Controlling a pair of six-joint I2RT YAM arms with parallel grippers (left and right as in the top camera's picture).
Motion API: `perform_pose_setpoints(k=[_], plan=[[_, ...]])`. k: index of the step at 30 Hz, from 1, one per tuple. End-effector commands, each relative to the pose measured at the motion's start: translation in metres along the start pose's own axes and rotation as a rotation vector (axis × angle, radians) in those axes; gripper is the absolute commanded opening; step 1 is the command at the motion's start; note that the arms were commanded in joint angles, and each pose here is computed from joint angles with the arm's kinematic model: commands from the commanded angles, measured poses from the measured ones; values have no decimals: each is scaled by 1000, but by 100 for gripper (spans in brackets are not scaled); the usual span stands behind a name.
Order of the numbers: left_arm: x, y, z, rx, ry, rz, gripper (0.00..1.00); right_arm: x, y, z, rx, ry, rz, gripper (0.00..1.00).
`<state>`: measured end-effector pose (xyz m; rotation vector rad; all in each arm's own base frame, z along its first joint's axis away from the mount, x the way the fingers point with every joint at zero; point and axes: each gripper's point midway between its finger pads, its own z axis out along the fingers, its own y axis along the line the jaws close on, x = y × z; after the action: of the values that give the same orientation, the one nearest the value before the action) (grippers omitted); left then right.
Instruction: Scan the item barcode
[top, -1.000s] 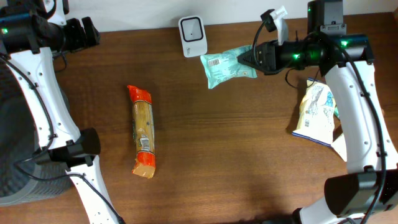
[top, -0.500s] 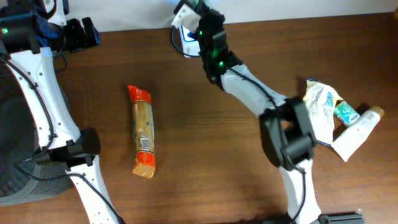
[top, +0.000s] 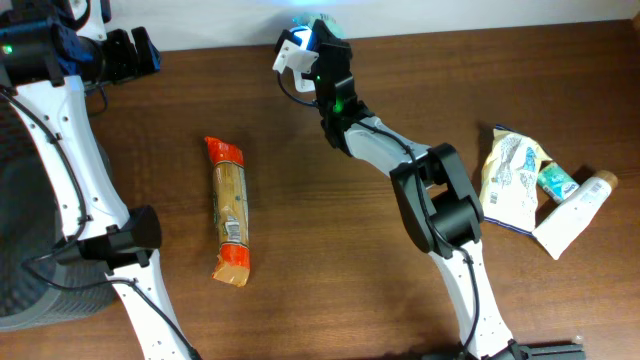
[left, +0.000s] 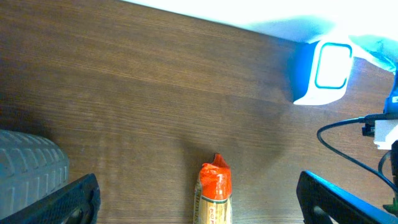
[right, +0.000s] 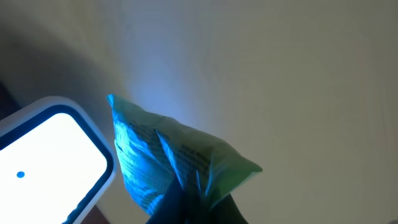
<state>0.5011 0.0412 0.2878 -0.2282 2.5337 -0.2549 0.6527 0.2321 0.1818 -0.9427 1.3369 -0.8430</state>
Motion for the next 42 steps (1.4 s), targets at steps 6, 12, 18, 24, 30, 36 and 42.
perform_pose_setpoints(k=[6,12,18,24,30,36,42], plan=[[-1,1,-4,-1,-10,15,99,-57,-184,-101,-176,31,710,4],[-1,1,-4,-1,-10,15,99,105,-186,-276,-281,905,1257,4],[-1,1,-4,-1,-10,15,99,225,-74,-316,-397,1504,1267,4],[-1,1,-4,-1,-10,15,99,245,-23,-336,-521,1693,1240,35],[-1,1,-4,-1,-10,15,99,196,-117,-295,-595,1403,1361,61],[-1,1,-4,-1,-10,15,99,44,-50,-240,-1115,940,1345,58],[-1,1,-4,-1,-10,15,99,-116,129,-284,-1553,757,1040,65]])
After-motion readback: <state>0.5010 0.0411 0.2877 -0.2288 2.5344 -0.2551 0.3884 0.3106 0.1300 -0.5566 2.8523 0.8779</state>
